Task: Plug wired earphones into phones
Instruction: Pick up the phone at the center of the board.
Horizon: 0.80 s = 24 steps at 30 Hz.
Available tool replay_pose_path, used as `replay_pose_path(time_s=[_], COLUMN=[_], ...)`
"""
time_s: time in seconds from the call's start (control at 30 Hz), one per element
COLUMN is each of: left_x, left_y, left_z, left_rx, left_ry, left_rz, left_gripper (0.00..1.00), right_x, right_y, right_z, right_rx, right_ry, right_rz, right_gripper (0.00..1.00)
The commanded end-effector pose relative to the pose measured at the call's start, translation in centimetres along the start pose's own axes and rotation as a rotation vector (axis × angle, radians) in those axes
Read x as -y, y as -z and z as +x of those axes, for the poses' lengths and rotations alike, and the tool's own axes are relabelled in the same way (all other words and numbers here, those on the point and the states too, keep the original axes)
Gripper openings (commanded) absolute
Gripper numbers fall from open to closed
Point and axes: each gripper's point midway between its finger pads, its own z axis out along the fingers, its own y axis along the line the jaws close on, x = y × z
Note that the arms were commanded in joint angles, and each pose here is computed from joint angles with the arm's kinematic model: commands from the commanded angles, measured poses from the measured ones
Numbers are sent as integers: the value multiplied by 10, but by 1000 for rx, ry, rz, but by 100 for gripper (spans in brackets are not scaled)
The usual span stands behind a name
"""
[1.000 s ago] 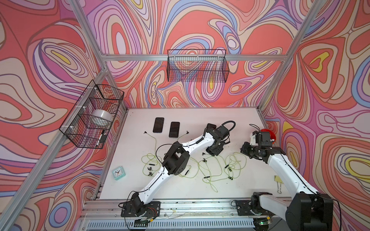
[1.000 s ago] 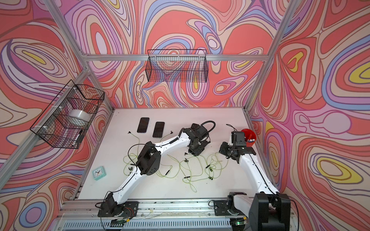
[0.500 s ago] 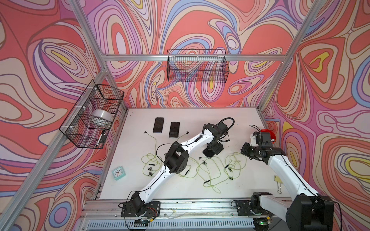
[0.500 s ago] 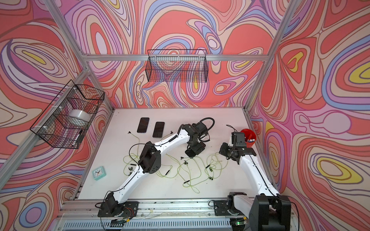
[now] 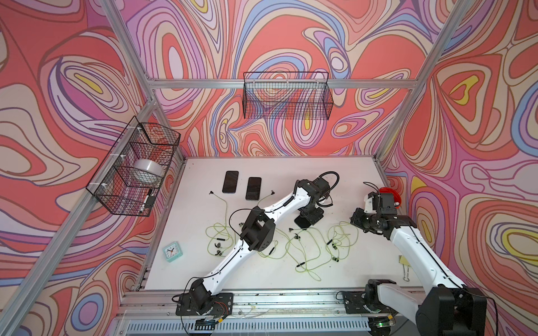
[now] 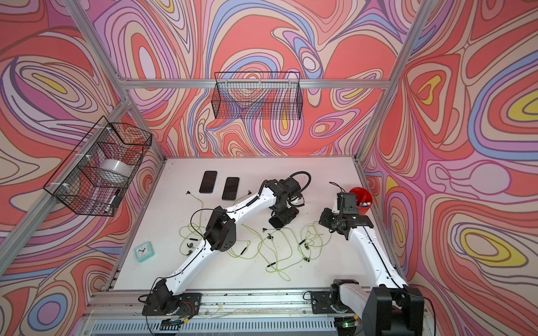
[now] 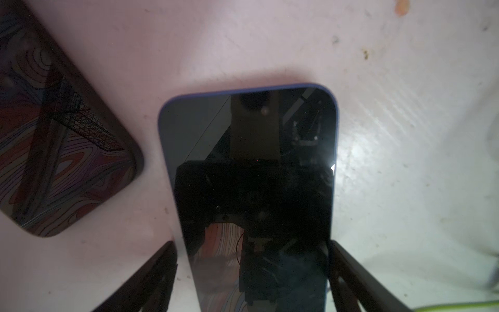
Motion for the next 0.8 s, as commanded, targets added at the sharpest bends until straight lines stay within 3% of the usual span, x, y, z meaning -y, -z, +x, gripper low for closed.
replay_pose_path(time_s=[0.0, 0.13, 0.27, 0.47, 0.6, 0.77], left_x=[4, 2, -6, -38, -53, -63], left_y=[-38, -43, -30, 25, 62, 92], left_z=[50, 52, 36, -1, -21, -33], left_rx=[-213, -222, -156, 44, 195, 287], left_ry=[-12, 1, 72, 277, 449, 611], left_rz=[46, 41, 25, -20, 25, 101], left_gripper=[76, 64, 58, 47, 44, 39], right_x=[2, 0, -4, -21, -40, -63], right_y=[1, 1, -2, -12, -11, -7], right_z=[-1, -1, 1, 4, 2, 10], right_rx=[9, 4, -18, -45, -46, -88], right_ry=[-3, -1, 7, 35, 66, 96], right_rz=[7, -2, -24, -133, -239, -378], right_gripper=[4, 5, 5, 4, 4, 4])
